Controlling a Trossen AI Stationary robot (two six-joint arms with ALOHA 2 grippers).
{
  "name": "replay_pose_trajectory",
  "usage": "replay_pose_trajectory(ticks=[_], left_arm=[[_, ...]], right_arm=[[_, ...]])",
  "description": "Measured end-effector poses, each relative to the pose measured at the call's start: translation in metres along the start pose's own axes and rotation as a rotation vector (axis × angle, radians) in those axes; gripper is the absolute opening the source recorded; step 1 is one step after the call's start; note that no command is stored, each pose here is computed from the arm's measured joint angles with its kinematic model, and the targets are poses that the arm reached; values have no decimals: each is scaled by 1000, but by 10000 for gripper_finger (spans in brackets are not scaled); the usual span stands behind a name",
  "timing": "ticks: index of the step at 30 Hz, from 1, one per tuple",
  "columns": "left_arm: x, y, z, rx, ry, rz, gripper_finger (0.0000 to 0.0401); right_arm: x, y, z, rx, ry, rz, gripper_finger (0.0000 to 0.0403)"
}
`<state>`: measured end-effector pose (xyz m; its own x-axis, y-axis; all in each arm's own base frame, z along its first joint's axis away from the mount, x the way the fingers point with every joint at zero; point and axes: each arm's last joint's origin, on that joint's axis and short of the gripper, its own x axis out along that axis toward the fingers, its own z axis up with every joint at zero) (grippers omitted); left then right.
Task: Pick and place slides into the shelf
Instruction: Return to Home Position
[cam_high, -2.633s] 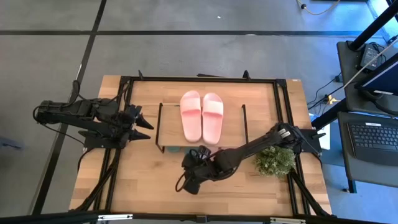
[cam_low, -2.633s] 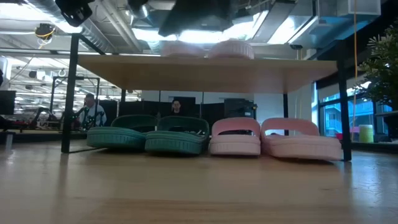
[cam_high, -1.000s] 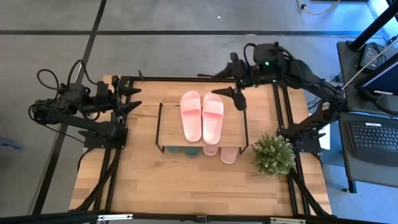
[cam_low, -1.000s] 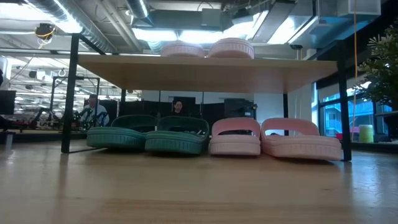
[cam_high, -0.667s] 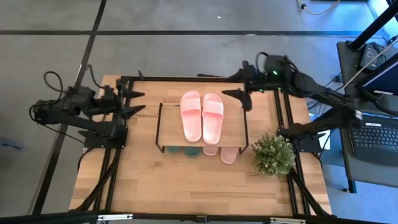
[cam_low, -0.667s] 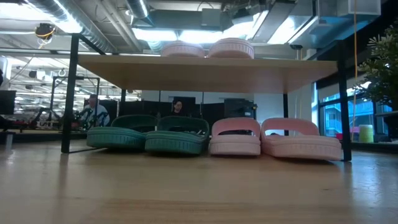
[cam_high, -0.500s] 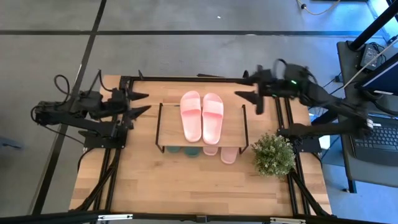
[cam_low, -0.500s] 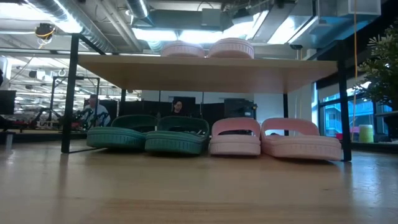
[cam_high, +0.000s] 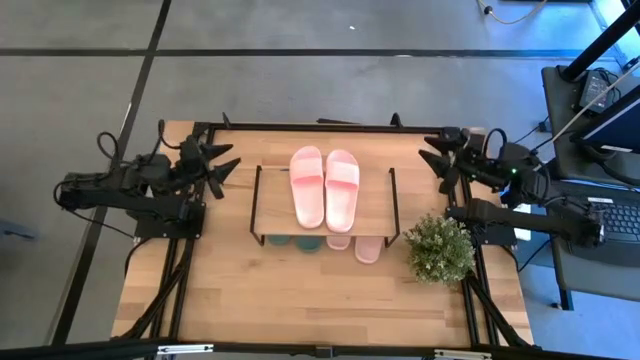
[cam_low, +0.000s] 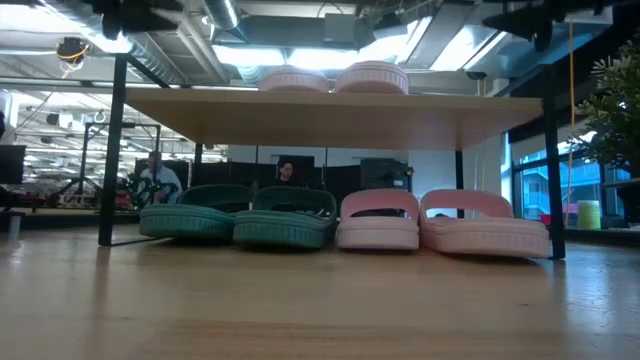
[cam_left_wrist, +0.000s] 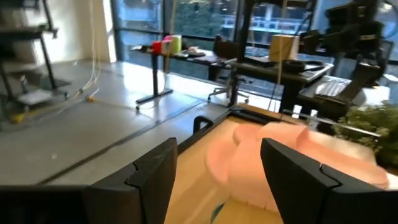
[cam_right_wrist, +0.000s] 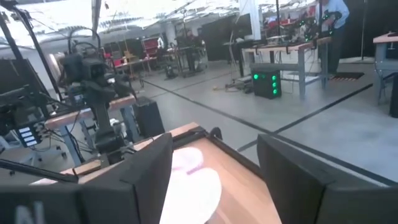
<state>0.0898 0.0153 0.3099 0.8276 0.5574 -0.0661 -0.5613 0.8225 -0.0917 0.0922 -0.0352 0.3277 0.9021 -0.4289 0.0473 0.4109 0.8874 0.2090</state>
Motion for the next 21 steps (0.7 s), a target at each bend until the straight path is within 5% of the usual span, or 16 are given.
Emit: replay_pose_trajectory(ticks=[9,21], left_arm=[[-6,14,-49,-84,-58,39,224],[-16,24,-71,-137,-104,38,224]], right_arm=[[-13,-10,-41,51,-64,12,234],[-34,-21,-73,86,-153,-25,234]])
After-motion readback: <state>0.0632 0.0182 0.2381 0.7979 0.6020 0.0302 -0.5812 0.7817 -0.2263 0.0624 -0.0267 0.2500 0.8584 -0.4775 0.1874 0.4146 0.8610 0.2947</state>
